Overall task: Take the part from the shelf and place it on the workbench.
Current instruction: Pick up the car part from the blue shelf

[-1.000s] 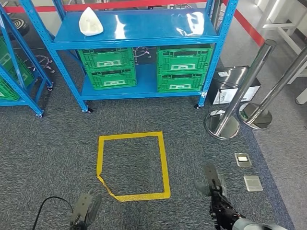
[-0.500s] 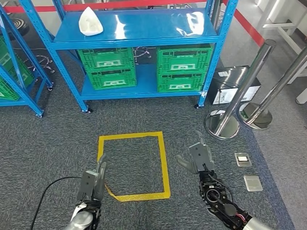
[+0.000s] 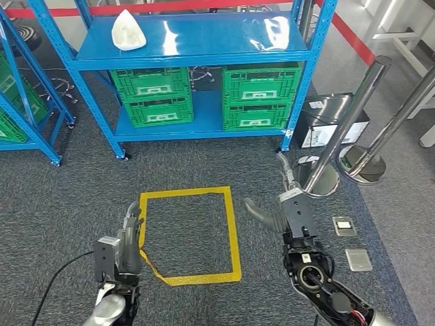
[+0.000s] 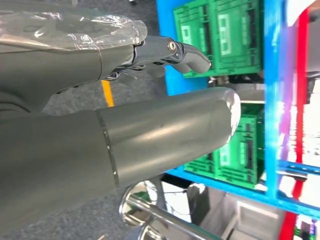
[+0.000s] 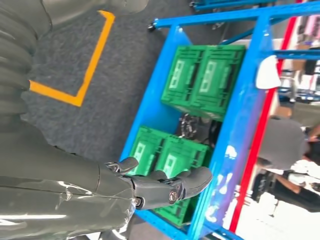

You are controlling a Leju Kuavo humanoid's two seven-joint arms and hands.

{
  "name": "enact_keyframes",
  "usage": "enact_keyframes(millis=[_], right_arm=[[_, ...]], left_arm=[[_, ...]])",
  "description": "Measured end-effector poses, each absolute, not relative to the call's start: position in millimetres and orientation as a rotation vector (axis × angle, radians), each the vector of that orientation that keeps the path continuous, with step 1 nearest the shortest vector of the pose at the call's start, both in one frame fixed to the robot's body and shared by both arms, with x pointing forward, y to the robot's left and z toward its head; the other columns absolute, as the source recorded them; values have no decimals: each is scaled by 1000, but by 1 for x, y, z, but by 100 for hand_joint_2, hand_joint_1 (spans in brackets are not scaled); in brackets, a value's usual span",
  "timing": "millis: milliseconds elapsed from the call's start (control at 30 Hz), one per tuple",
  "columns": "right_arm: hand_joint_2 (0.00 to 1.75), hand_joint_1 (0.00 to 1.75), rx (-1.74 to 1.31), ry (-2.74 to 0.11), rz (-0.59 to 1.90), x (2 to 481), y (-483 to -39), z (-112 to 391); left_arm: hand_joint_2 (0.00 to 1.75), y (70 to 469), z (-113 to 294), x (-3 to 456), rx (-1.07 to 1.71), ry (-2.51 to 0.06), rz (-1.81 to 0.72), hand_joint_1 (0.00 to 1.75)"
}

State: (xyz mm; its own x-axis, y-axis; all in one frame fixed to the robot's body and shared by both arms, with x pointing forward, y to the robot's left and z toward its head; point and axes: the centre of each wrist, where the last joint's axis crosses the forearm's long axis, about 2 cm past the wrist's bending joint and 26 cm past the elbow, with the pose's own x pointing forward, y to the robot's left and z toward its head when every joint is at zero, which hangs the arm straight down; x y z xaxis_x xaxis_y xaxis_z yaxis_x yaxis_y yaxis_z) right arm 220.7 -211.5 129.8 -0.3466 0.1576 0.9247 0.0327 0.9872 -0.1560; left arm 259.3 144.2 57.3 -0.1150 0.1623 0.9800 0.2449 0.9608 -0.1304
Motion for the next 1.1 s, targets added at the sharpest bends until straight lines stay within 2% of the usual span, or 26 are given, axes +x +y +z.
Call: enact_keyframes(millis=[500, 1100], right_arm=[[175, 0, -45, -2034, 135, 217, -204, 162], [175, 0, -43, -2058, 140, 214, -204, 169]], left_arm=[[0, 148, 83, 254, -326, -1778, -17, 0], [0, 147, 92, 253, -377, -1798, -30, 0]])
